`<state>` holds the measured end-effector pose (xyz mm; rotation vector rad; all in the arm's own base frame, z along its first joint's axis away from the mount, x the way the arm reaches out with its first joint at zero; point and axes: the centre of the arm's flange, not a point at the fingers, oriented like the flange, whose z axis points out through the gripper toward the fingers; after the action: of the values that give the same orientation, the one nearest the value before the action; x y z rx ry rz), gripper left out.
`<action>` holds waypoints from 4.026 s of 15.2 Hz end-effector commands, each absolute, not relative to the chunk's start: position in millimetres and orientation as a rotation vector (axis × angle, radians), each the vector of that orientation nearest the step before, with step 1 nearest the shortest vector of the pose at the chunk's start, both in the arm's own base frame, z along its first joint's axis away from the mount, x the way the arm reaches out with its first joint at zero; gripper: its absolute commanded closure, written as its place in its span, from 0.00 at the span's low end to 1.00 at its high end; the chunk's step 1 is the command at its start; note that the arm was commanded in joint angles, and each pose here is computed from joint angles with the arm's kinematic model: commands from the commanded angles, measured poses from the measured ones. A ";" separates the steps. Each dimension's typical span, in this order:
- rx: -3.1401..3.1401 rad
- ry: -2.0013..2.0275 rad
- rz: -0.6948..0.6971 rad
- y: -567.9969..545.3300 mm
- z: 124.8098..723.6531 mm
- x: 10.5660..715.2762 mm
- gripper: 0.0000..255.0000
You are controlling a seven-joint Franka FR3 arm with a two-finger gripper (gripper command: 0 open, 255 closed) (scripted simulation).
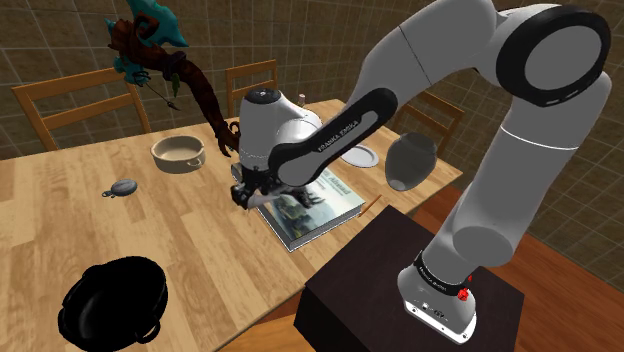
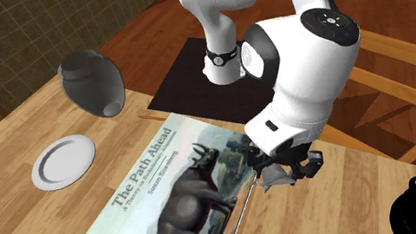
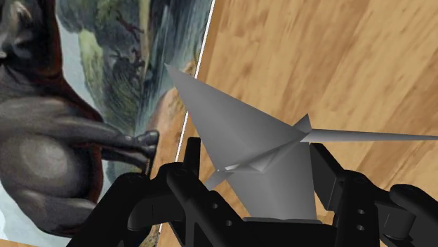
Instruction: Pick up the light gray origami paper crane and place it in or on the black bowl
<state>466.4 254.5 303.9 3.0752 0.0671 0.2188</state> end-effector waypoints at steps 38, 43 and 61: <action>3.075 0.067 0.218 614.5 342.8 462.1 1.00; 3.075 0.067 0.218 614.5 316.4 462.1 1.00; 3.075 0.067 0.218 614.5 285.1 462.2 0.00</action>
<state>462.2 614.5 285.1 3.0752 0.0670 0.2180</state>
